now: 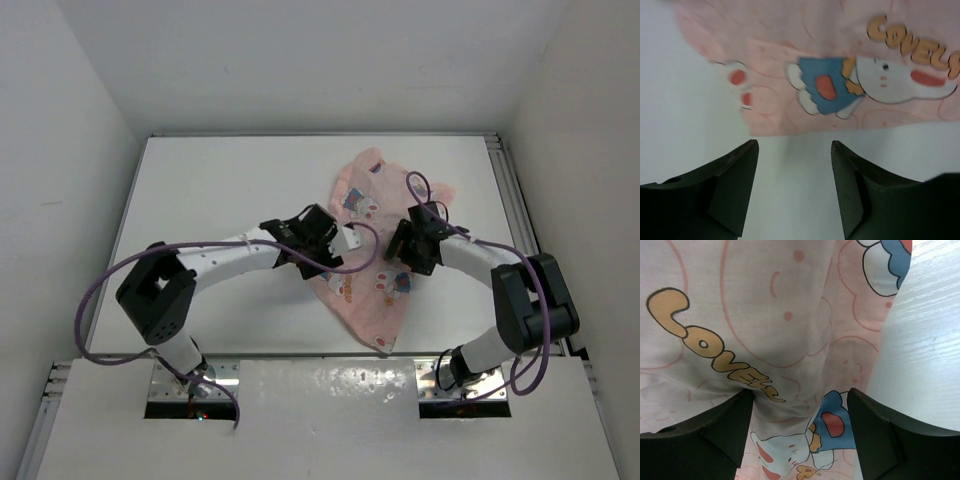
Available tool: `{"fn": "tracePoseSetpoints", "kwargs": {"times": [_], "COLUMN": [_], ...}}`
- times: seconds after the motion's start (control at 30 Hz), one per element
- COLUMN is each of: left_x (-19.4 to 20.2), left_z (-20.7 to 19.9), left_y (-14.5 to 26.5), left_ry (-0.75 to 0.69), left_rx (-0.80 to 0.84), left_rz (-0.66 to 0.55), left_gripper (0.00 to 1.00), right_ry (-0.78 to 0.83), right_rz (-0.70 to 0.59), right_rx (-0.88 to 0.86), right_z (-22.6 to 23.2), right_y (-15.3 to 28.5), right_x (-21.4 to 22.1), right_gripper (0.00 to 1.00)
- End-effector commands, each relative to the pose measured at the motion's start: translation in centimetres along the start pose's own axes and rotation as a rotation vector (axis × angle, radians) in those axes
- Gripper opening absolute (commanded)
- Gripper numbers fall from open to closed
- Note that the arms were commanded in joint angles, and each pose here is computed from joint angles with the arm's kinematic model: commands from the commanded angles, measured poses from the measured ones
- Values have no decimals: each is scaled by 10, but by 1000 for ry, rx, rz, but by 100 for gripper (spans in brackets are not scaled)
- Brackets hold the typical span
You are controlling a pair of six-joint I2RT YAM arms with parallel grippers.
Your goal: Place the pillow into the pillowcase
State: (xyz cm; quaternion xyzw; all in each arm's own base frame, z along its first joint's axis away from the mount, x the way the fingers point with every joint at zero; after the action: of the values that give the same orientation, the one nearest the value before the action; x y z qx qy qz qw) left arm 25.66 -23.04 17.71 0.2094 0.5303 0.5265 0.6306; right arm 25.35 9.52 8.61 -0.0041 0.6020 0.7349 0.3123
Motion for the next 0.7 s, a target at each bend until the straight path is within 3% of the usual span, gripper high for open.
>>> {"fn": "tracePoseSetpoints", "kwargs": {"times": [0.0,0.23,0.43,0.53,0.67], "left_x": [24,76,100,102,58], "left_z": [-26,-51,-57,-63,-39], "left_y": [-27,-31,-33,-27,-2], "left_ry": [29,-18,-73,-68,-64], "left_rx": [65,84,63,134,122], "left_rz": [25,145,231,242,125], "left_gripper": [58,56,56,55,56], "right_ry": [-21,-14,14,41,98], "right_rz": [-14,1,8,-7,0], "right_rx": [-21,-62,-118,-120,-103], "right_z": [0,17,45,61,59], "right_y": [-3,-22,-33,-34,-31], "right_x": [-2,-24,-53,-77,-77], "right_gripper": [74,56,55,56,61]}}
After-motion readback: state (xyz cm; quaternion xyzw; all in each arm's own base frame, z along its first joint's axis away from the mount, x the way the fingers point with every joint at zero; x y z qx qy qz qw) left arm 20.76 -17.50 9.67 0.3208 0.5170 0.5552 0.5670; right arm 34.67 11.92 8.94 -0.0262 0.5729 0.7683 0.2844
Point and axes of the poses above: each gripper's point midway between its finger pads, its own y axis back along the fingers, its own z axis along the line the jaws close on, x = y × z, the point moved 9 cm from there along y, back along the fingers, and after that the axes turned 1 degree about -y, right-handed, at the moved point
